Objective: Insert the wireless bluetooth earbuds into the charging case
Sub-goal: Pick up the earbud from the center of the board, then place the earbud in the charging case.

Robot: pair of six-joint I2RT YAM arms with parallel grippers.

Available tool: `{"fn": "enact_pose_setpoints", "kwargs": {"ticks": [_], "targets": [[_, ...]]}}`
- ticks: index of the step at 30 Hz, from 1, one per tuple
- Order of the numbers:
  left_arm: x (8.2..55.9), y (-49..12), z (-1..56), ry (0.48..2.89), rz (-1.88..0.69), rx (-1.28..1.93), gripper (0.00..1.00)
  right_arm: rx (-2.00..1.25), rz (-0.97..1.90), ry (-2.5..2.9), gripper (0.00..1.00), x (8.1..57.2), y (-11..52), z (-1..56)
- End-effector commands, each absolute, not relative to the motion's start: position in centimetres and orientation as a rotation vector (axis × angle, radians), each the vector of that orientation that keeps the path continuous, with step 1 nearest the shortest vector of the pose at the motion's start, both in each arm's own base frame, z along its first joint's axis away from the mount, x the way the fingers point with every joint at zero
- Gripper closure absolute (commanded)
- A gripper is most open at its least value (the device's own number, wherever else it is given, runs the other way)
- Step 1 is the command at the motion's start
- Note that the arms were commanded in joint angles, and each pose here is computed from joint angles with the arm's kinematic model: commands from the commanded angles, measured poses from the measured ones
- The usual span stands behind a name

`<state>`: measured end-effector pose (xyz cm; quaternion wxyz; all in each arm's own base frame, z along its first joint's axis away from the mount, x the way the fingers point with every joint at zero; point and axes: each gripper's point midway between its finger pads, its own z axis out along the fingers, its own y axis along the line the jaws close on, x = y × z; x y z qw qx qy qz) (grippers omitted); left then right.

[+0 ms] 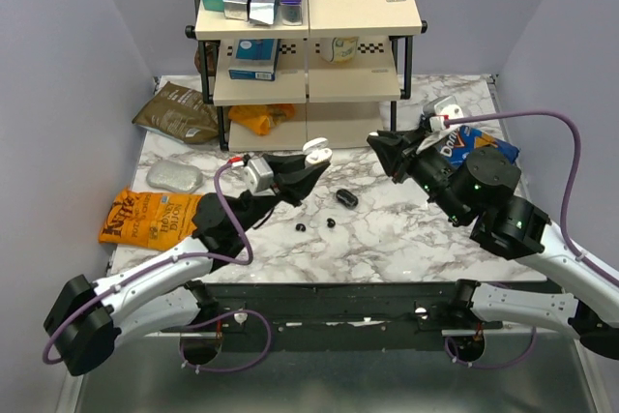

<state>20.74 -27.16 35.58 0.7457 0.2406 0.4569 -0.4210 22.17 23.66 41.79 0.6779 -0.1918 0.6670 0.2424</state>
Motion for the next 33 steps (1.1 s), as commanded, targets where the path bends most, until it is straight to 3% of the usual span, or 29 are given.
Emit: {"fn": "enact_pose_setpoints", "kwargs": {"ticks": [1,10,33], "targets": [[20.1,-29.0,41.5,0.784,-0.966,0.562,1.0,-0.476,0.535,1.352,0.99,21.8,23.6,44.4],[20.5,-31.3,43.3,0.71,-1.025,0.593,1.0,-0.445,0.593,1.144,0.99,20.6,23.1,48.0],[20.8,-32.4,43.0,0.742,-1.081,0.606,1.0,-0.569,0.575,1.133,0.99,21.2,26.1,45.6]]}}
